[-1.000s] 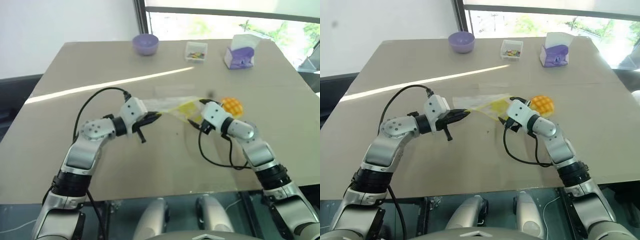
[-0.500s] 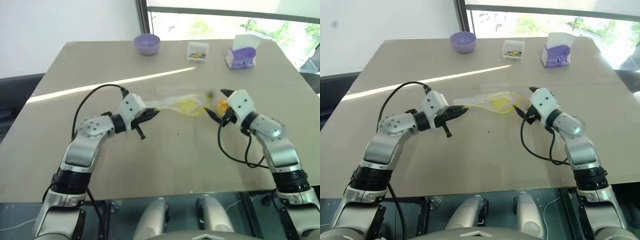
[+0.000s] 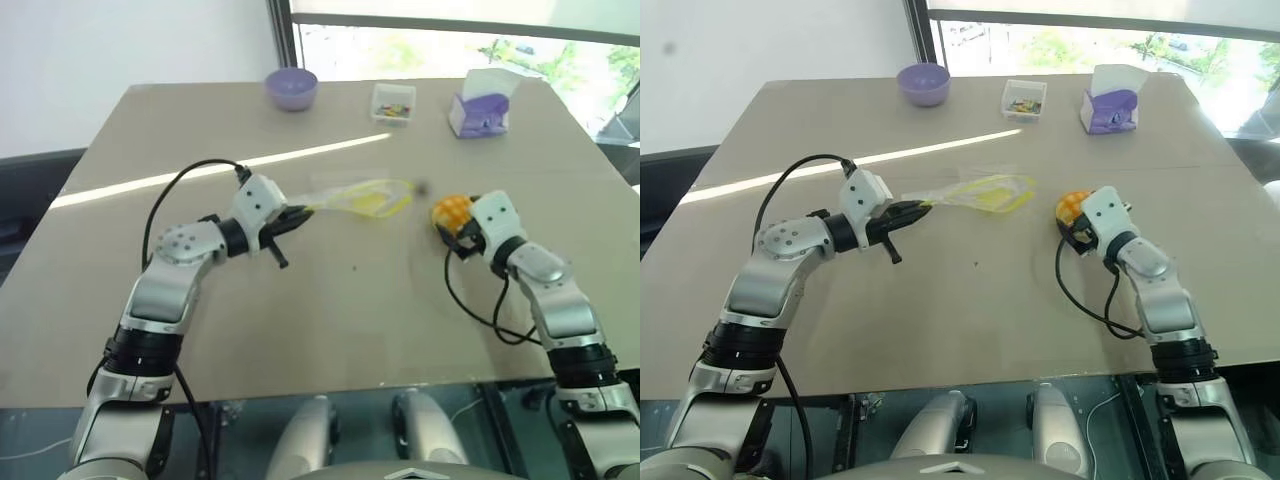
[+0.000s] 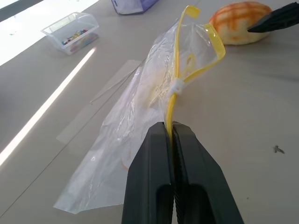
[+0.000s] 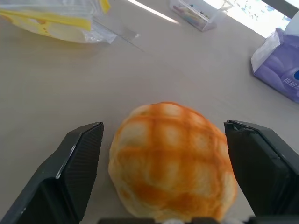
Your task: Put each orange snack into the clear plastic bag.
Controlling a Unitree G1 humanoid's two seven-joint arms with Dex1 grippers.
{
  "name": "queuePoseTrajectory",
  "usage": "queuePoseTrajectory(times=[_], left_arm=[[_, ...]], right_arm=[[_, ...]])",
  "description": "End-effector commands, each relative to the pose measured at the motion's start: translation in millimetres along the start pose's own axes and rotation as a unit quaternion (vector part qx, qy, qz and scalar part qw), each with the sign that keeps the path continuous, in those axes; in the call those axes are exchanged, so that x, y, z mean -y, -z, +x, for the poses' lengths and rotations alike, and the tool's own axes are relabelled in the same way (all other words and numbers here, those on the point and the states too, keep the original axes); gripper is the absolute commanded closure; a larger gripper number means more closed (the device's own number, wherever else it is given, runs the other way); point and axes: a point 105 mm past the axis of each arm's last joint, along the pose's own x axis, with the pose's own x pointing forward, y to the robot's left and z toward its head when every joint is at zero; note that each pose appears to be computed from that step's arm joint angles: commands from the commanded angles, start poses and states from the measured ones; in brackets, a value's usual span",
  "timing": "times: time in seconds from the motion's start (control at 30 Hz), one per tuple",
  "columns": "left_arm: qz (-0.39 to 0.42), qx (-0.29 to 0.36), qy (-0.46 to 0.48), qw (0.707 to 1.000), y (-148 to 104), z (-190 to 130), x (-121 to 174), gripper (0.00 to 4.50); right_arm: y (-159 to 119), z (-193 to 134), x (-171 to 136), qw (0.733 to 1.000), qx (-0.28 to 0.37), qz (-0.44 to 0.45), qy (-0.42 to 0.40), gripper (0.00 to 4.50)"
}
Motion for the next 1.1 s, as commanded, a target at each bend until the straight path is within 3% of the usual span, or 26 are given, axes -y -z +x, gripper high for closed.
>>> queuePoseTrajectory(times=[0.03,0.33,0.53,0.67,0.87,1.1], left_arm=[[0.014,0.013,-0.020,1.000,-10.4,-7.2,-9.4,4.50],[0.020,0.017,-0.026,0.999,-14.6,-7.5,-13.7,4.50],[0.019,0.021,-0.028,0.999,-16.3,-6.9,-14.3,4.50],[0.015,0.022,-0.030,0.999,-15.9,-7.0,-13.9,4.50],[0.016,0.025,-0.022,0.999,-17.0,-1.6,-11.6,4.50],[0.039,0.027,-0.010,0.999,-20.3,3.0,-9.0,4.50]], right_arm=[[0.3,-0.9,10.5,0.999,-0.004,0.021,0.037,0.04],[34.9,9.9,11.2,0.993,-0.071,0.069,0.064,0.04],[26.0,15.1,12.8,0.994,-0.050,0.073,0.061,2.80],[-7.4,10.7,12.8,0.999,0.023,0.010,0.042,4.39],[-60.9,-8.1,-6.5,0.991,0.127,-0.031,-0.037,4.39],[-81.4,-17.9,-33.9,0.982,0.146,-0.043,-0.115,4.39]])
